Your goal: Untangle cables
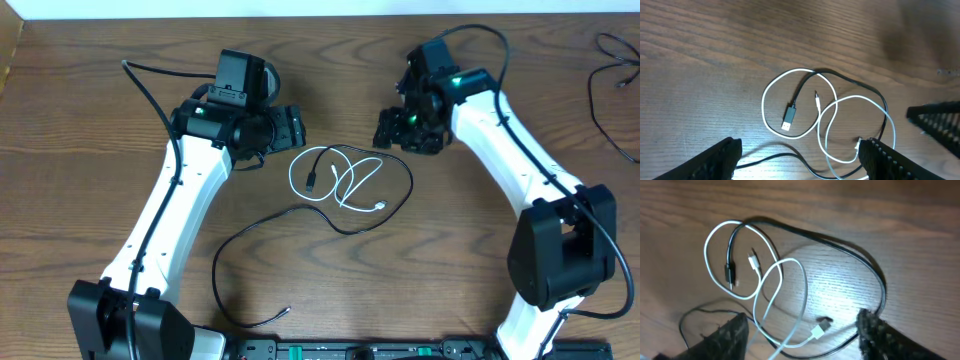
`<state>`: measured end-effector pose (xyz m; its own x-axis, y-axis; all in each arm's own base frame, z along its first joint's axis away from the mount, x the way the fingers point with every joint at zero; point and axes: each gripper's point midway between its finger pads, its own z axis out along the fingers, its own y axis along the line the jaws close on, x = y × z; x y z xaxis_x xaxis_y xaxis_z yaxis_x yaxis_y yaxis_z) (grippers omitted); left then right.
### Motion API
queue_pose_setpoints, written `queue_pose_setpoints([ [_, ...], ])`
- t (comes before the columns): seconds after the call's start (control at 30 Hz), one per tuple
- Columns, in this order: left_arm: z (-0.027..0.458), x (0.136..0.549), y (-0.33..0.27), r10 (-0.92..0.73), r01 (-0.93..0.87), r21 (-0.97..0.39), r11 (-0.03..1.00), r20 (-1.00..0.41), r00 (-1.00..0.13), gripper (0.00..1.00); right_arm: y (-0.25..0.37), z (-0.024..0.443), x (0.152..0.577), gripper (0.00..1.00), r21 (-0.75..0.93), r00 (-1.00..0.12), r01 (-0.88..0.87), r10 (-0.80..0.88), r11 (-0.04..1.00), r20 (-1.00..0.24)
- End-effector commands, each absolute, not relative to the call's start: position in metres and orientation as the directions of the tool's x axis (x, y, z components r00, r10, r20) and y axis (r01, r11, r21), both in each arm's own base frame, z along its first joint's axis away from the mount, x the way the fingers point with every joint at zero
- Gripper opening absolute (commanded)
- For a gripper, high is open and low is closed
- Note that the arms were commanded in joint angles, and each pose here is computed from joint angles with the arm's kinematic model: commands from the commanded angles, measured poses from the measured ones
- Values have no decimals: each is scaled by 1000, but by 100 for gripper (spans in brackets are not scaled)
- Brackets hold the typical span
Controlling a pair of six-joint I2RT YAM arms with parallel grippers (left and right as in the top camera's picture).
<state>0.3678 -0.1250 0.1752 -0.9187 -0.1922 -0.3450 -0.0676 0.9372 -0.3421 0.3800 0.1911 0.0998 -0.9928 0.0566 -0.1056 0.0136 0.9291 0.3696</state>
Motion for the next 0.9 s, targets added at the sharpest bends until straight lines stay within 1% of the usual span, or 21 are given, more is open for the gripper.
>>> queue_pose_setpoints([
  [0.0,175,371,-120,-195,-75,-323,943,-355,-914,80,201,86,368,60,365,-996,29,59,930,-71],
  [0.2,175,371,-120,-195,-75,-324,943,-355,-914,80,220,72,352,54,361,-998,8,30,932,-54],
  [0.5,175,371,-120,-198,-79,-325,942,-354,-914,80,232,66,346,43,347,-997,-24,1,937,-72],
  [0.6,175,371,-120,-199,-79,-326,942,-354,-914,80,234,62,346,33,348,-997,-30,-2,937,-80],
  [0.63,175,371,-120,-199,-79,-326,942,-353,-914,80,232,61,347,23,336,-996,-30,0,941,-88],
  [0.67,175,371,-120,-202,-82,-326,942,-353,-914,80,229,60,349,17,326,-996,-27,4,945,-93],
  [0.7,175,371,-120,-202,-82,-326,942,-353,-914,80,226,61,352,1,319,-995,-28,5,947,-104],
  [0.8,175,371,-120,-202,-82,-327,942,-353,-914,80,222,77,358,1,334,-991,-72,-30,940,-131],
  [0.87,175,371,-120,-202,-82,-327,942,-353,-914,80,222,103,363,1,373,-980,-139,-74,917,-182],
])
